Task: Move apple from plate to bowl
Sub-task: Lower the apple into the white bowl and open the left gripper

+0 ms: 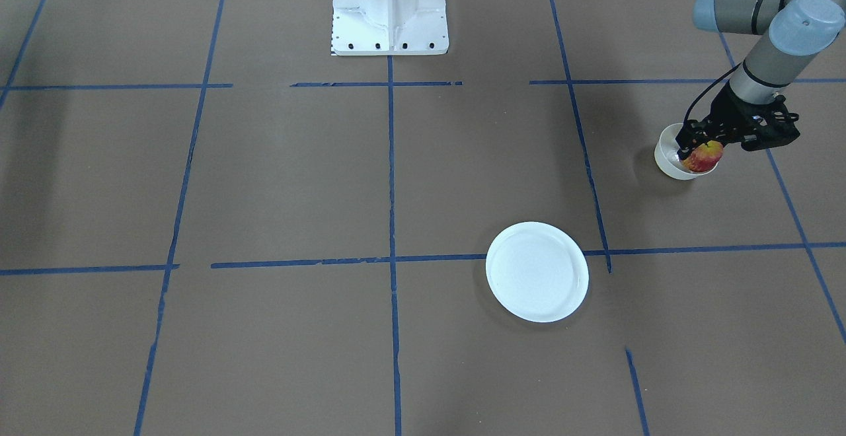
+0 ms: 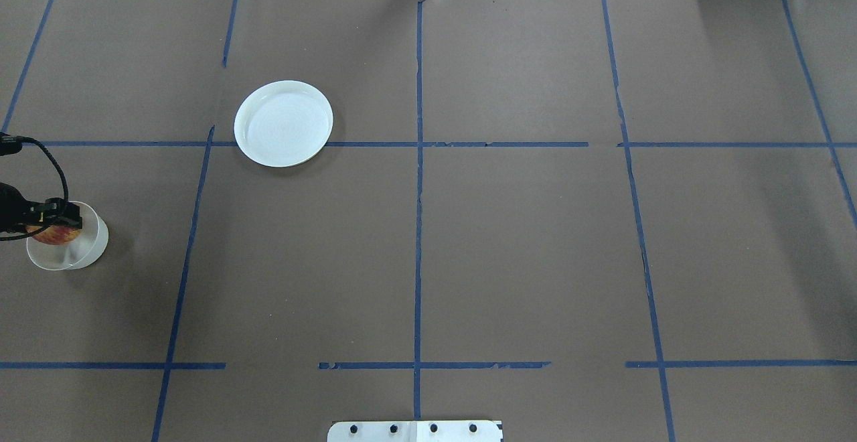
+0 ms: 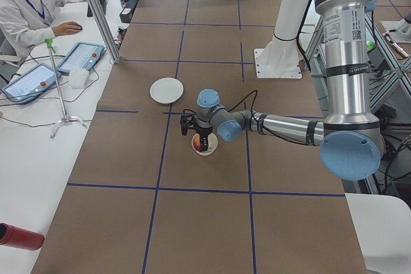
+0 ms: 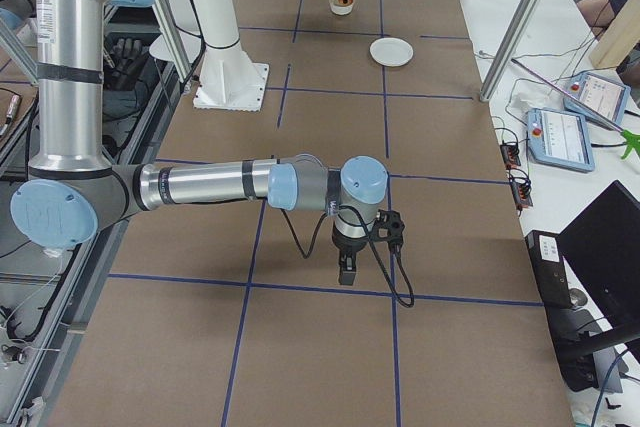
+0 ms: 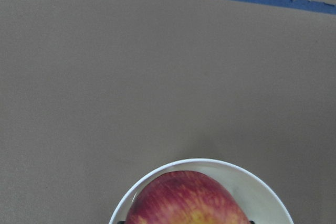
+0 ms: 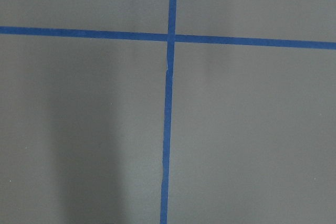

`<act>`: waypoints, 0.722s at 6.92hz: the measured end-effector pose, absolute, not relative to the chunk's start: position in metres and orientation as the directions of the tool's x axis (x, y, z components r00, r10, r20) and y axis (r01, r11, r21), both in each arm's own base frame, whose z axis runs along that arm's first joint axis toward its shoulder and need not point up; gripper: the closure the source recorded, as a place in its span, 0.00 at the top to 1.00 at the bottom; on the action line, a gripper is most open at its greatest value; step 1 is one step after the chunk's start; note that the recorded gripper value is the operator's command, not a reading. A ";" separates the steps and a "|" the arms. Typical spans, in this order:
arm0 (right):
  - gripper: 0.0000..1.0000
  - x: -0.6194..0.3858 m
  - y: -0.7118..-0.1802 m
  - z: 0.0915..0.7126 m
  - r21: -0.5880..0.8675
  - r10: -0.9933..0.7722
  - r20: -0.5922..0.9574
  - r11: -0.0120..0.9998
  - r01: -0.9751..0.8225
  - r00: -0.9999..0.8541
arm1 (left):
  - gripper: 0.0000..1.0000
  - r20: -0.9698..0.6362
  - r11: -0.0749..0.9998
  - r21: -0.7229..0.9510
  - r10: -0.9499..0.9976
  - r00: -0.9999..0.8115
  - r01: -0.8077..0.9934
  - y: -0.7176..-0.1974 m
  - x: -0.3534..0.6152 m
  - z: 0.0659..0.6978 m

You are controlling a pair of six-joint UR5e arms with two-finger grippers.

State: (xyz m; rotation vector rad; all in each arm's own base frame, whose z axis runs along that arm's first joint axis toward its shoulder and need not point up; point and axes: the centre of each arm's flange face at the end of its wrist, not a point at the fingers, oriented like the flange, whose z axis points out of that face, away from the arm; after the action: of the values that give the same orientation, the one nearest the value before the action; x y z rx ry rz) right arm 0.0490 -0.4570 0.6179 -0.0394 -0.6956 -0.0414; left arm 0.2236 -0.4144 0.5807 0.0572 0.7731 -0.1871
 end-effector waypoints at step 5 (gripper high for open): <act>1.00 0.049 -0.457 0.618 -0.022 -0.025 0.641 0.998 0.051 0.767 | 1.00 -0.738 0.983 0.020 -0.109 0.666 0.184 -0.390 0.170 0.552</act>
State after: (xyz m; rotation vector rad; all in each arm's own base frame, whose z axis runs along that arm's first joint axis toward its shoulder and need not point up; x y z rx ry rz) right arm 0.0490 -0.4571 0.6176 -0.0386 -0.6956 -0.0412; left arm 0.1700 -0.3904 0.5522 0.0959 0.8264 -0.1654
